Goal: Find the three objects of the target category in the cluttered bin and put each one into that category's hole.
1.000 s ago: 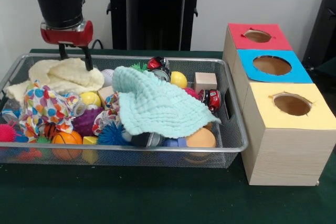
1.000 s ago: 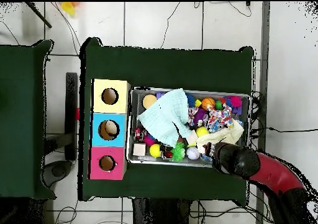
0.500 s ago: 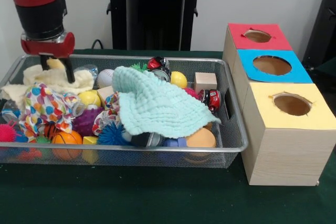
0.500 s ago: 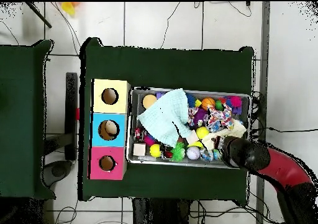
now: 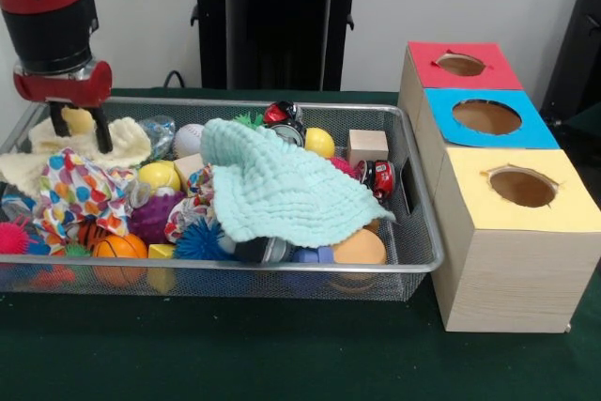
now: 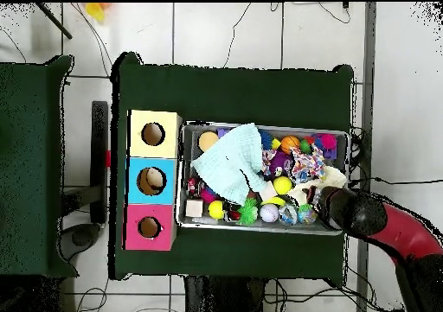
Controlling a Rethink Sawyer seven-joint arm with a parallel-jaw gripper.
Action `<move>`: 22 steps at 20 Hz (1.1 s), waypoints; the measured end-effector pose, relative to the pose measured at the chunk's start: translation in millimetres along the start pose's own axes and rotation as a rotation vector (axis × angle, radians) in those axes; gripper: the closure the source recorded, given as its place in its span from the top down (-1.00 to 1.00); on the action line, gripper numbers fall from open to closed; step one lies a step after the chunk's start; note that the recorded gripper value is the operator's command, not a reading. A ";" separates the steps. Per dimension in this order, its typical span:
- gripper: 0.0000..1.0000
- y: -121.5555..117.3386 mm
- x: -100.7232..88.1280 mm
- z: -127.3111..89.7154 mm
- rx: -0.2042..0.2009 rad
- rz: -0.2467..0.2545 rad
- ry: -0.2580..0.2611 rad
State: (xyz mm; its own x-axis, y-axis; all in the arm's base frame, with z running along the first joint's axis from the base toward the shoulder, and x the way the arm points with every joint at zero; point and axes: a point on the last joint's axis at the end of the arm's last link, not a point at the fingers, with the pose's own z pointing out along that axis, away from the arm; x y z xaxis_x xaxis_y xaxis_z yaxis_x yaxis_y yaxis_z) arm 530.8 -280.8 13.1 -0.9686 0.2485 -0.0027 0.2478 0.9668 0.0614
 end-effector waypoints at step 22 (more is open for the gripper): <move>1.00 55.6 -10.0 -98.4 0.073 -0.093 -0.065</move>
State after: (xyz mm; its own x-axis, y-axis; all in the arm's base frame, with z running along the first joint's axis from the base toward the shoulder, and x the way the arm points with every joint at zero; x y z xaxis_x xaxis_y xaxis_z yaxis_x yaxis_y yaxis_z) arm 552.5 -235.3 114.8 -0.9849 0.1584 -0.0697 0.1598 0.9870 -0.0146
